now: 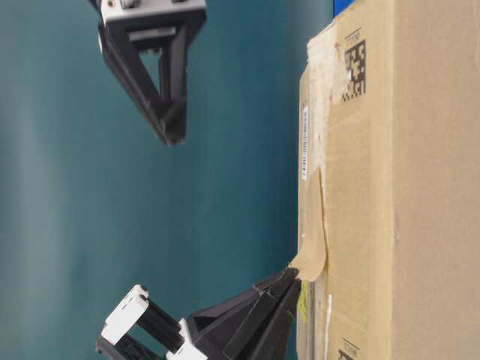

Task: Apply tape along the seams of the closed cardboard box to seal it securely.
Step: 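Bring the right gripper in and grasp the tape strip's free end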

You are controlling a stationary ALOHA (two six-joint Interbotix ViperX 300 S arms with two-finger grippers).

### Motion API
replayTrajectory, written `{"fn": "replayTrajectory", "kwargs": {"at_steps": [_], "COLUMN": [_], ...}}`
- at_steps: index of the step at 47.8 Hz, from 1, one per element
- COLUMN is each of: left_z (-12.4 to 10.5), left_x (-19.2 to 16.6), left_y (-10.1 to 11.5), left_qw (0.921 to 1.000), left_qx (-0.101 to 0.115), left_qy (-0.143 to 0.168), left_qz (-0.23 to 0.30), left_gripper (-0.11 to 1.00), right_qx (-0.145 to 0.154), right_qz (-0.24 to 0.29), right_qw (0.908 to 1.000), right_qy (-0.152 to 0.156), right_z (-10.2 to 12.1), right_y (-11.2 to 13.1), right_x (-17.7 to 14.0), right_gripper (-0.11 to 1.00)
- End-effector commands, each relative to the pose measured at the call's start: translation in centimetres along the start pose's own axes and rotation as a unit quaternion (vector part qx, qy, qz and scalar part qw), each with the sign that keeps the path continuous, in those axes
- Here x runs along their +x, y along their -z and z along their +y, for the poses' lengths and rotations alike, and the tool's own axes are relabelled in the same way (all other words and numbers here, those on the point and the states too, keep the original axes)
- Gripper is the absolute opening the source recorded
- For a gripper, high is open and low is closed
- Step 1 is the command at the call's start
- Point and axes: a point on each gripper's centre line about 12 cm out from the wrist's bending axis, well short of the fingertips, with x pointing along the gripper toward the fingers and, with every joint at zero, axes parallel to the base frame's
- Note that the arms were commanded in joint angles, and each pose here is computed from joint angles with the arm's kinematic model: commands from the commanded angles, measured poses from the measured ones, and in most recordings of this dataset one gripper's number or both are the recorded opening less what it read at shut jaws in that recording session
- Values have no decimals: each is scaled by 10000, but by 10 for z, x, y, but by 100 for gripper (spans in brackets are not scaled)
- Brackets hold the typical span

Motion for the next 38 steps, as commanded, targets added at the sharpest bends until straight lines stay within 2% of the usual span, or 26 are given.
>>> {"fn": "replayTrajectory", "kwargs": {"at_steps": [1, 3, 12, 38], "left_z": [12, 12, 12, 12], "left_x": [-2, -2, -2, -2], "left_y": [2, 2, 2, 2], "left_qw": [9999, 9999, 9998, 9998], "left_qx": [-12, -12, -12, -16], "left_qy": [-167, -167, -175, -174], "left_qz": [23, 23, 24, 31], "left_gripper": [0, 0, 0, 0], "right_qx": [9, 8, 16, 117], "right_qz": [-184, -145, 39, 675], "right_qw": [9998, 9999, 10000, 9977], "right_qy": [22, 14, 18, 15], "right_z": [-1, -1, -1, 0], "right_y": [-14, -12, 0, 46], "right_x": [10, 14, 24, 54], "right_gripper": [52, 51, 34, 35]}}
